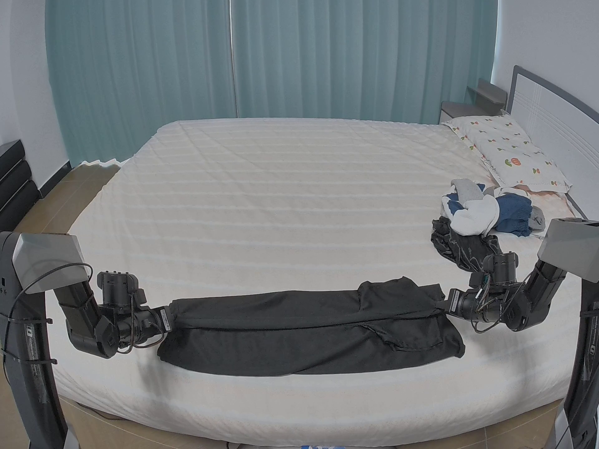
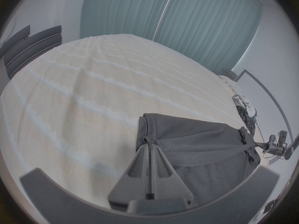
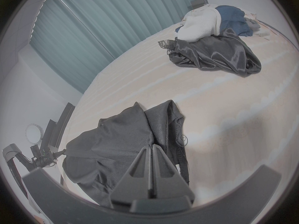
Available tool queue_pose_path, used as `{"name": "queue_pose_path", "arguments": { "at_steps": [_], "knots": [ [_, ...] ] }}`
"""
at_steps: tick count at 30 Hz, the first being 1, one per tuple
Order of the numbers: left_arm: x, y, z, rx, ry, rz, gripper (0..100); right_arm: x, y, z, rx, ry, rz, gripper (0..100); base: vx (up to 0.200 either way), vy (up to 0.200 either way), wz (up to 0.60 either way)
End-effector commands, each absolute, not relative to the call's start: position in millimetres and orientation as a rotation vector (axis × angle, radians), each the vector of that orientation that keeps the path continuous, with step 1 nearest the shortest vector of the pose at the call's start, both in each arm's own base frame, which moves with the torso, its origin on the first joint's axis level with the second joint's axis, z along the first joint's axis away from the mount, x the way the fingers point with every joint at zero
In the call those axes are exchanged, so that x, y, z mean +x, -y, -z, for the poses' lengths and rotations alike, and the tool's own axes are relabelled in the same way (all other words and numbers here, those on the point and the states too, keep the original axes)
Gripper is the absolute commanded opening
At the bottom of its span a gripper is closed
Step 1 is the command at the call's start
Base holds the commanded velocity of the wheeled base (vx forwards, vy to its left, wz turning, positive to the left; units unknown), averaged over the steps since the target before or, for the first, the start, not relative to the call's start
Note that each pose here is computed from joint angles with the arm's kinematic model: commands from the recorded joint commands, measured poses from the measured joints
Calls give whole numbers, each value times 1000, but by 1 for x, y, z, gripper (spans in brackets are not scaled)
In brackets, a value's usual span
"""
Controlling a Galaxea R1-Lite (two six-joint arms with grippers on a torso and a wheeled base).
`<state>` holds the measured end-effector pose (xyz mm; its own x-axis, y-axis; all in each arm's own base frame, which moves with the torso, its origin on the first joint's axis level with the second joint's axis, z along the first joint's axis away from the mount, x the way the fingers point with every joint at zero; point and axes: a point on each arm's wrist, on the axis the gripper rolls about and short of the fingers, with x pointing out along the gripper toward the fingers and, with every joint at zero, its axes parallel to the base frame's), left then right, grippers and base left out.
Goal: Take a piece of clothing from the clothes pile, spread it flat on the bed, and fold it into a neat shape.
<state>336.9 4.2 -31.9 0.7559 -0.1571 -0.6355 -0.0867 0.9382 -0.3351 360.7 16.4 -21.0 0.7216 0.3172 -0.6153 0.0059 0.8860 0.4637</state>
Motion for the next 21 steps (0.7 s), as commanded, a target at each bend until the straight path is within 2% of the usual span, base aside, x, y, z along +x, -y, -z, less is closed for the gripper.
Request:
{"name": "queue_pose_path", "arguments": {
  "at_steps": [1,3,4,5,6,17,18,21],
  "knots": [
    [335,-2,35,-357,-731,41,0,360,-17,26,462,-765,-176,0,0,0,0],
    [335,-2,35,-357,-730,38,0,360,-16,26,462,-763,-173,0,0,0,0],
    [335,-1,35,-356,-731,39,100,360,-16,26,462,-763,-173,0,0,0,0],
    [333,-1,36,-357,-737,38,100,361,-16,25,464,-762,-171,0,0,0,0],
    [332,-1,35,-356,-738,36,100,361,-16,25,468,-760,-168,100,0,0,0],
    [328,-8,21,-383,-695,-14,100,362,-3,-3,508,-682,-141,100,0,0,0],
    [331,-11,6,-451,-644,-35,100,365,2,-13,554,-648,-122,100,0,0,0],
    [341,-10,-4,-532,-600,-49,100,369,1,-18,613,-635,-109,100,0,0,0]
  ]
}}
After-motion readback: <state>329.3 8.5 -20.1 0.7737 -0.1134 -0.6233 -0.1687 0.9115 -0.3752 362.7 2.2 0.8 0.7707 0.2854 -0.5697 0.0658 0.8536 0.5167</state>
